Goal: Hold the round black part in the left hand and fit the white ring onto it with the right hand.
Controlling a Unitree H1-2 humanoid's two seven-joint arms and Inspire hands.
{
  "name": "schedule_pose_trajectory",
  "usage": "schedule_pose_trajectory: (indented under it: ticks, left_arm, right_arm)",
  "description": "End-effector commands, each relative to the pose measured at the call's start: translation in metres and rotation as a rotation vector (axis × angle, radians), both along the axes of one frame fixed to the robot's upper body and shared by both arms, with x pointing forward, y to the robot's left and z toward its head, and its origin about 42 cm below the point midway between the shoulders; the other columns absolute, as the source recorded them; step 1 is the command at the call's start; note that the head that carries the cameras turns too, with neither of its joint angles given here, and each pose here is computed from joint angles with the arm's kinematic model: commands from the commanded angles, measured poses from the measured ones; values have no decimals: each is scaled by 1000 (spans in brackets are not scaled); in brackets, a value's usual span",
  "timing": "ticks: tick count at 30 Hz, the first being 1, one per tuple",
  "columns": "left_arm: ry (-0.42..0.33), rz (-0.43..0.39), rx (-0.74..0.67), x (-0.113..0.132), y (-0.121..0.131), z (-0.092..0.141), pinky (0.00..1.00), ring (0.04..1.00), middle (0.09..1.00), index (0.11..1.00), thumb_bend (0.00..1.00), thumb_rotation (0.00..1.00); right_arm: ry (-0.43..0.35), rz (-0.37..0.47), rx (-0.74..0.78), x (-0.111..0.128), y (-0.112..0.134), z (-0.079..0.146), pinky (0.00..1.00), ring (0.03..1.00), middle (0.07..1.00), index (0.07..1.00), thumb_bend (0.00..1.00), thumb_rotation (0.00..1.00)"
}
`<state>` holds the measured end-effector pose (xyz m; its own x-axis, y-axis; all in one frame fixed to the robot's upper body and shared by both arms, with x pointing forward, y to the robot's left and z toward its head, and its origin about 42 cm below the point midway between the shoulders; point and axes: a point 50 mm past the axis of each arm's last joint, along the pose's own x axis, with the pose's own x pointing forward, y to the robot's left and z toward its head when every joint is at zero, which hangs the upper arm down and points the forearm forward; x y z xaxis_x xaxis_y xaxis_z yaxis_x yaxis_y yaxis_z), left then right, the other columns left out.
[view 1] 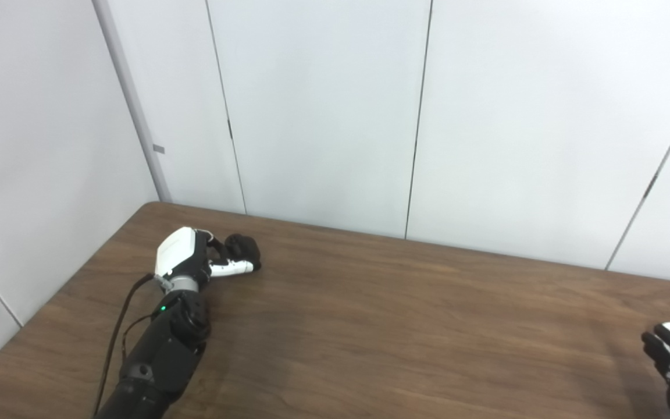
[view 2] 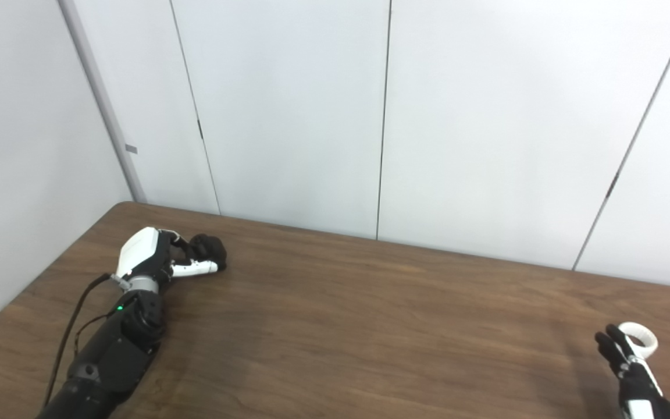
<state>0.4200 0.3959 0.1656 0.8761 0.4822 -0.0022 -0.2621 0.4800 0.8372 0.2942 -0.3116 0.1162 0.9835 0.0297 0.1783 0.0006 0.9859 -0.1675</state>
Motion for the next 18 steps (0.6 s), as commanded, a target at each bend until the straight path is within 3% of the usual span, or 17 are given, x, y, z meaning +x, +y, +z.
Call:
schedule_pose_trajectory:
  ticks: [1,8,18]
  left_arm:
    - [-103,-21,59,5,1,32,1000,890,769,484,523,48]
    - [-120,-93,62,-7,-20,31,1000,886,767,484,522,47]
    - [-139,-238,65,-34,-75,31,1000,873,754,483,523,48]
  right_arm:
    - [108,-22,64,-23,12,-35,1000,935,907,934,620,1000]
    - [99,-14,55,-19,16,-32,999,932,907,933,627,1000]
    - [83,-14,41,-18,23,-21,1000,925,905,935,643,1000]
